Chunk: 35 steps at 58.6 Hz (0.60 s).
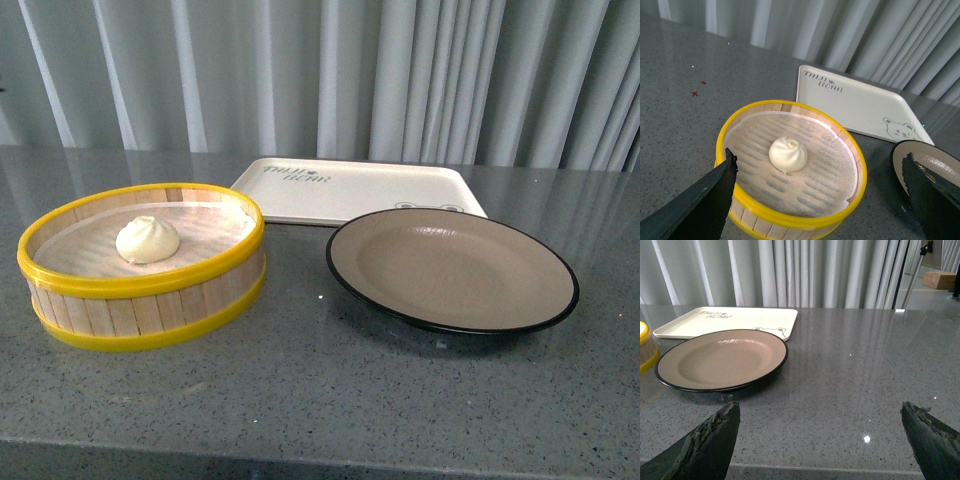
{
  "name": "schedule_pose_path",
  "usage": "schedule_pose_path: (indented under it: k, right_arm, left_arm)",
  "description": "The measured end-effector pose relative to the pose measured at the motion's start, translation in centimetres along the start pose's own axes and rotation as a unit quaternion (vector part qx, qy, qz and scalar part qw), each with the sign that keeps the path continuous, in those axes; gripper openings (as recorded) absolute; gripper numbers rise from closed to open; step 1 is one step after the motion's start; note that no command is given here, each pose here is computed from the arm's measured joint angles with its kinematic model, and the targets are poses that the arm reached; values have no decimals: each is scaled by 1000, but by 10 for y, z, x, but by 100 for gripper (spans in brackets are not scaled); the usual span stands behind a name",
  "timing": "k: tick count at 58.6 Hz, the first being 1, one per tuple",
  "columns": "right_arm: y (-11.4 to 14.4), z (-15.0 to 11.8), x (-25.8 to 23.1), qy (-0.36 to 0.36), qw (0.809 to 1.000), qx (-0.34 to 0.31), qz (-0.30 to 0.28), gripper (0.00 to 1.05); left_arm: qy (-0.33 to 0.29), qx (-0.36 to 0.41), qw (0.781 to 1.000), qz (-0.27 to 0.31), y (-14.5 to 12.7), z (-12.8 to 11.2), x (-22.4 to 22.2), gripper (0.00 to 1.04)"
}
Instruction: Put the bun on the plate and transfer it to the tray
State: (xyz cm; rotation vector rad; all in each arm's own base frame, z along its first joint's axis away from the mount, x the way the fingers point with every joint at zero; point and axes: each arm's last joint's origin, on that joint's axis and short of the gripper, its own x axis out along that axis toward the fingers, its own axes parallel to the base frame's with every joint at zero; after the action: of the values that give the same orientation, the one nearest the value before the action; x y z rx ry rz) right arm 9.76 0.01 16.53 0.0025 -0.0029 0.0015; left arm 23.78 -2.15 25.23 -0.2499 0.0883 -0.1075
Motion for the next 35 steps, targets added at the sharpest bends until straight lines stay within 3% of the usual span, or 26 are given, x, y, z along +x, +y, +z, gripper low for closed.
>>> schedule_pose_path:
  k: [7,19,35]
  right_arm:
    - [0,0,0,0,1000,0,0,96]
    - [0,0,0,0,1000,0,0,96]
    - [0,0,0,0,1000,0,0,96]
  left_arm:
    - [35,7,999,-24,-9,7,37,98]
    - [45,56,997,-29,-28,18,85,98]
    - [104,121,987,0,-39,-7,126,98]
